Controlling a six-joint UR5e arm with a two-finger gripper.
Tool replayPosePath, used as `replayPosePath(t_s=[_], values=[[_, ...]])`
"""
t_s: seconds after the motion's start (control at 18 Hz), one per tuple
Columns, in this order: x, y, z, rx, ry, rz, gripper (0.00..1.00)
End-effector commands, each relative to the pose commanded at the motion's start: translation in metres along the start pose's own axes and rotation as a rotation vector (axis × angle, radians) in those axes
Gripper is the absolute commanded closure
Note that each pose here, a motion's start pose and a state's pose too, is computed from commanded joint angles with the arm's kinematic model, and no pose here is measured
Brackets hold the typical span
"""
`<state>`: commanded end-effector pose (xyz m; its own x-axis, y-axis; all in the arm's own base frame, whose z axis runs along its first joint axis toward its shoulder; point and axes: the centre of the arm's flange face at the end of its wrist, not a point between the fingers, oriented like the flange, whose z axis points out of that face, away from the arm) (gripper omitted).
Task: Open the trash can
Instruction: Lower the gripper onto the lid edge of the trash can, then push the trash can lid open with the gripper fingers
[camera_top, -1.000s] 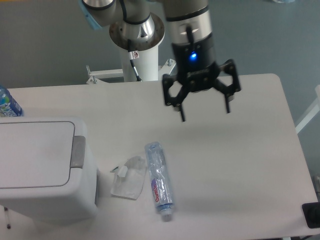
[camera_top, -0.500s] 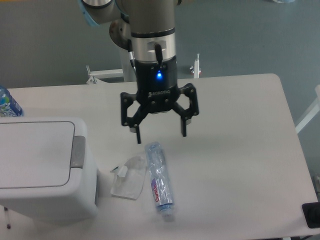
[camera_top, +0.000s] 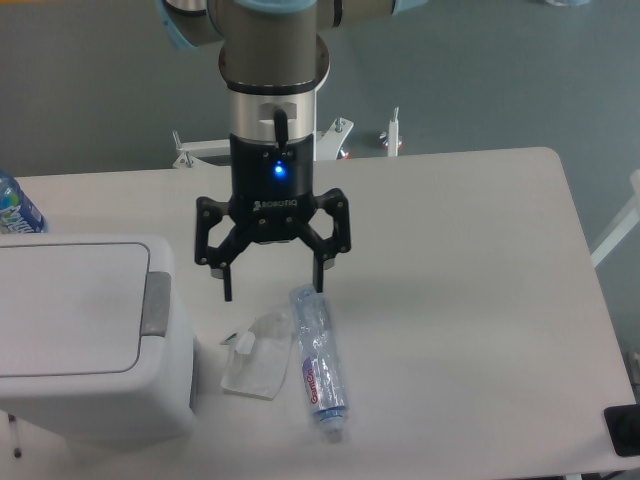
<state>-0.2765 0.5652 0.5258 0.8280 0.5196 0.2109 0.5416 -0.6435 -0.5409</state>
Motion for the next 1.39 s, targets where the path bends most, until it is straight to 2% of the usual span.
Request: replayPosePath(t_s=[0.56,1.06,1.39], values=[[0.013,0.013,0.014,-0.038,0.014,0.007,0.0],[0.033,0.028,0.027,-0.077,0.032,-0.096,0.0],[0.033,0.032,0.032,-0.089,0.031,-0.101,0.0]])
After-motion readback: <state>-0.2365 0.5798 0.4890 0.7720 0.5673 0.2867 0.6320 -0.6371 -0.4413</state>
